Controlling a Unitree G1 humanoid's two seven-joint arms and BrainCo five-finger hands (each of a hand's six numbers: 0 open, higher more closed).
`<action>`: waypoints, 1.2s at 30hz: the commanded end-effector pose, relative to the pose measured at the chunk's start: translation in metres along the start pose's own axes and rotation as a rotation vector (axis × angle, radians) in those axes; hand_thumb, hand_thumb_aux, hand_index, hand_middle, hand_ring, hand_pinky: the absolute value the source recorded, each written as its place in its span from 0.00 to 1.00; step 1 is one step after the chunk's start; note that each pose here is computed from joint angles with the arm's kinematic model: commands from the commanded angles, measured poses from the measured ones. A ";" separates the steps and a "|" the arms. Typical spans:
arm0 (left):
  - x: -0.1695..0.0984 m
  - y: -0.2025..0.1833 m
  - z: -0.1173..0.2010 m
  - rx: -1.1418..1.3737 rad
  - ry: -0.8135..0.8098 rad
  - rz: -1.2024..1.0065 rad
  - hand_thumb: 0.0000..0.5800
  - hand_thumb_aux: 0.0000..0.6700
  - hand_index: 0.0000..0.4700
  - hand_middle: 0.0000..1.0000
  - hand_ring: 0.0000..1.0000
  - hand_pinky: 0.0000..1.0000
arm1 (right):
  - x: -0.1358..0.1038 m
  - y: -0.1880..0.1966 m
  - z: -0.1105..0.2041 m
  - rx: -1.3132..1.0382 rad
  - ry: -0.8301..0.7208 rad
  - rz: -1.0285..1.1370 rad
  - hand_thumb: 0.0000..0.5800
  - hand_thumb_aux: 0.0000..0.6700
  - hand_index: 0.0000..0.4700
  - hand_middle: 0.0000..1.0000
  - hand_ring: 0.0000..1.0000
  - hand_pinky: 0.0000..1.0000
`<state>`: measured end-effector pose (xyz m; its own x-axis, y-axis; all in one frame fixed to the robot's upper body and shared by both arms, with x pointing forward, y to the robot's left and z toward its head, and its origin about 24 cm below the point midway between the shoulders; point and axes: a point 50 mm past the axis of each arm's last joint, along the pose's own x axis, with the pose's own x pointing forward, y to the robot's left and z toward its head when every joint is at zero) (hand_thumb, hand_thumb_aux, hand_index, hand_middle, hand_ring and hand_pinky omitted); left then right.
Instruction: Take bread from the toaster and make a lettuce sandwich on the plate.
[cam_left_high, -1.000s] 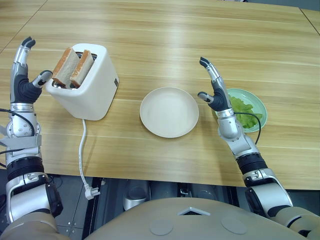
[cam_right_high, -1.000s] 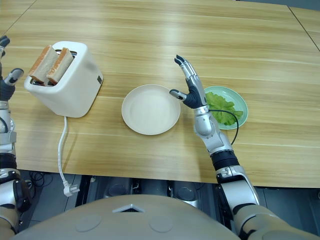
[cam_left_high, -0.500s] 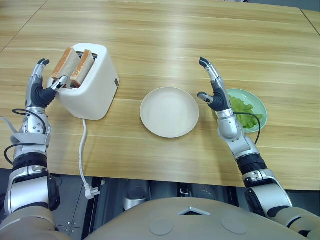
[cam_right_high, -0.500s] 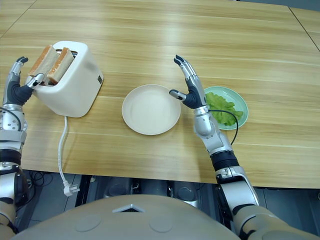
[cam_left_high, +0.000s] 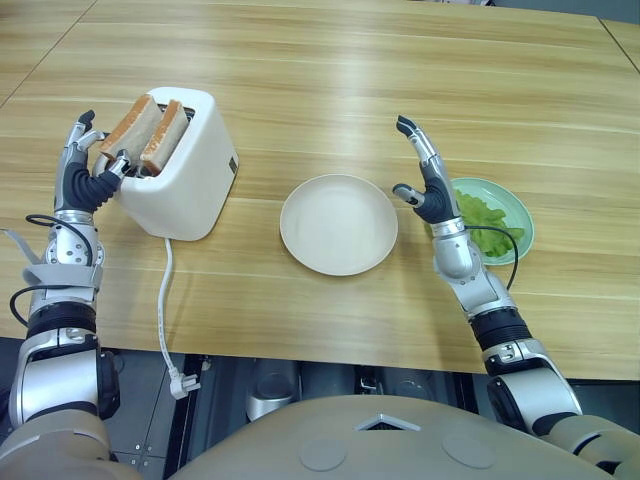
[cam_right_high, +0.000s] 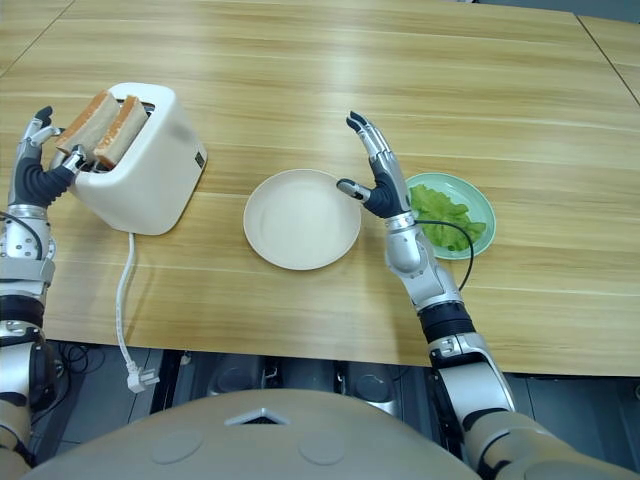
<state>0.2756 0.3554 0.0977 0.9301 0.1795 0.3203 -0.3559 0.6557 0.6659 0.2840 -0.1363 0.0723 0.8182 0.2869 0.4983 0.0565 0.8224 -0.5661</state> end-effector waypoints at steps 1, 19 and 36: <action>0.007 0.004 0.010 -0.063 -0.051 0.038 1.00 0.99 0.97 0.00 0.00 0.00 | -0.003 0.002 -0.005 0.004 0.035 0.011 0.00 0.00 0.00 0.00 0.00 0.00; 0.039 0.022 0.068 -0.280 -0.288 0.129 1.00 1.00 0.98 1.00 1.00 1.00 | -0.003 0.007 -0.004 0.013 0.036 0.023 0.00 0.00 0.00 0.00 0.00 0.00; 0.047 0.023 0.138 -0.343 -0.561 0.105 1.00 1.00 0.98 1.00 1.00 1.00 | 0.001 0.006 -0.005 0.010 0.030 0.012 0.00 0.00 0.00 0.00 0.00 0.00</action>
<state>0.2986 0.2861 0.2148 0.6866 -0.0669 0.7239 -0.3253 0.8622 0.3883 0.2872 -0.1307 0.0689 0.8247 0.2954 0.4823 0.0367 0.8231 -0.5668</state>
